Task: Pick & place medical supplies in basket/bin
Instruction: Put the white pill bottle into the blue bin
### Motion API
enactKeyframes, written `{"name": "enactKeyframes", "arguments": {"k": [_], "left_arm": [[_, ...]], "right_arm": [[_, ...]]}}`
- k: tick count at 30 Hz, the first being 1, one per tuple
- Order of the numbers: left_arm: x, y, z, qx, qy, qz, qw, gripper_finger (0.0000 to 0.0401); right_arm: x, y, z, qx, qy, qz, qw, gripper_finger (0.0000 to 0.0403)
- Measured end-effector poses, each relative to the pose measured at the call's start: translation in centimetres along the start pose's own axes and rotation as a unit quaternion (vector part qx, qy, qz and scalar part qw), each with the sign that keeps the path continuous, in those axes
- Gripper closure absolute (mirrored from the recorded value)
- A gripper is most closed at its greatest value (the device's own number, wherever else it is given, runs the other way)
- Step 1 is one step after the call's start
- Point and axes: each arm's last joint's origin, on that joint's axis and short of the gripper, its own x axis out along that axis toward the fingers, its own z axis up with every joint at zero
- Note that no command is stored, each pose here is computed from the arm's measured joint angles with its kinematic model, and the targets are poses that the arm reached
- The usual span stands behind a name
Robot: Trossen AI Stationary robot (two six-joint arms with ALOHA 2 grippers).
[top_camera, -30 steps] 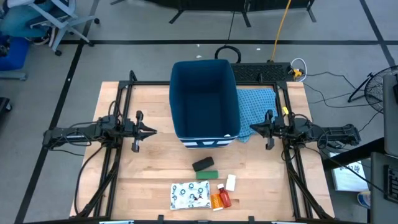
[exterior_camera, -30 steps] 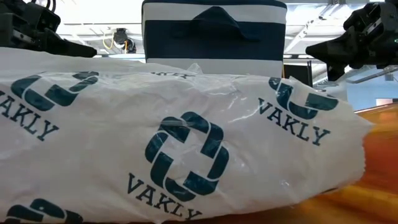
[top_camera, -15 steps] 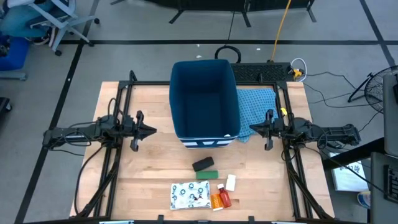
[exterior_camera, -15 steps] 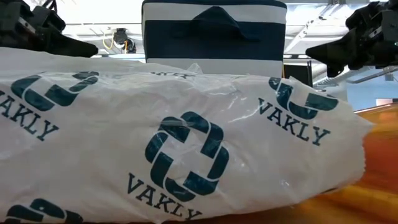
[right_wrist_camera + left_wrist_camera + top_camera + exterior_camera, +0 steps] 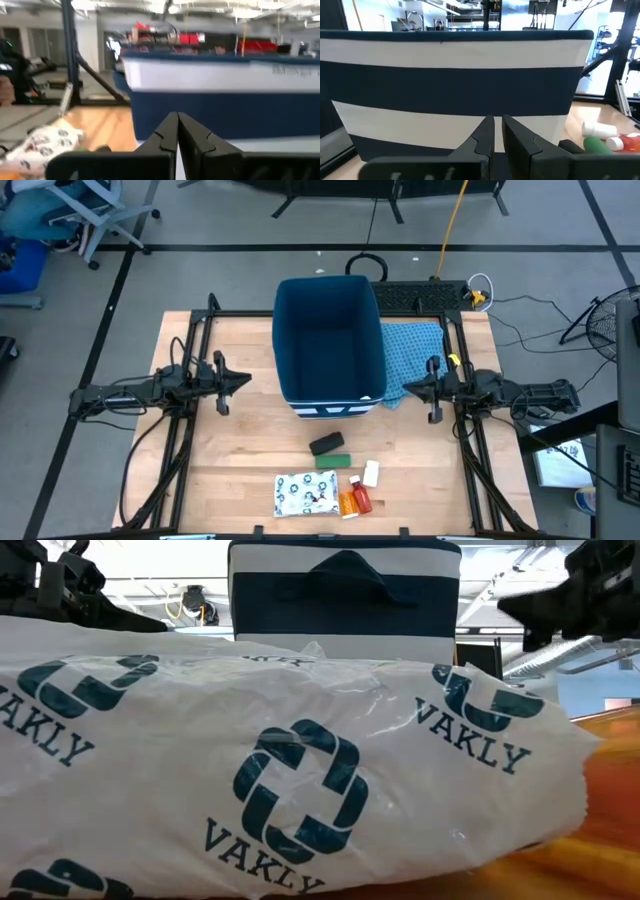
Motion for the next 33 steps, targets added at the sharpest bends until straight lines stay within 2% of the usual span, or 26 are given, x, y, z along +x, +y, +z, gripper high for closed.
{"name": "enactKeyframes", "arguments": {"k": [3, 6, 9, 12, 15, 18, 22, 26, 31, 33], "left_arm": [[0.0, 0.0, 0.0, -0.013, 0.000, 0.000, 1.000, 0.0366], [0.0, 0.0, 0.0, -0.016, 0.000, 0.001, 1.000, 0.0366], [0.0, 0.0, 0.0, -0.016, 0.000, 0.008, 1.000, 0.0366], [0.0, 0.1, 0.0, -0.007, -0.001, 0.024, 1.000, 0.0366], [0.0, 0.2, 0.0, -0.005, -0.001, 0.042, 0.999, 0.0366], [0.0, 0.3, 0.0, -0.004, -0.001, 0.051, 0.999, 0.0366], [0.0, 0.3, -0.1, -0.007, 0.002, 0.051, 0.999, 0.0366], [0.0, 0.3, -0.1, -0.011, 0.003, 0.048, 0.999, 0.0366], [0.0, 0.3, -0.1, -0.021, 0.003, 0.048, 0.999, 0.0366], [0.0, 0.3, -0.1, -0.022, 0.003, 0.048, 0.999, 0.0366]], "right_arm": [[0.2, 0.2, 0.7, 0.003, -0.003, 0.017, 1.000, 0.0379], [0.6, 0.5, 3.5, -0.018, -0.027, 0.033, 0.999, 0.0355], [1.7, 1.0, 5.4, -0.049, 0.001, 0.055, 0.997, 0.0330], [3.2, 1.8, 8.7, -0.075, 0.009, 0.085, 0.994, 0.0307], [5.3, 2.8, 11.4, -0.106, 0.046, 0.115, 0.987, 0.0286], [7.6, 4.3, 12.5, -0.151, 0.125, 0.126, 0.973, 0.0266], [10.3, 6.5, 12.6, -0.221, 0.235, 0.138, 0.936, 0.0238], [11.9, 9.2, 10.3, -0.293, 0.337, 0.159, 0.880, 0.0207], [12.7, 12.7, 7.1, -0.354, 0.379, 0.218, 0.827, 0.0176], [12.5, 14.1, 6.0, -0.384, 0.384, 0.254, 0.800, 0.0168]]}}
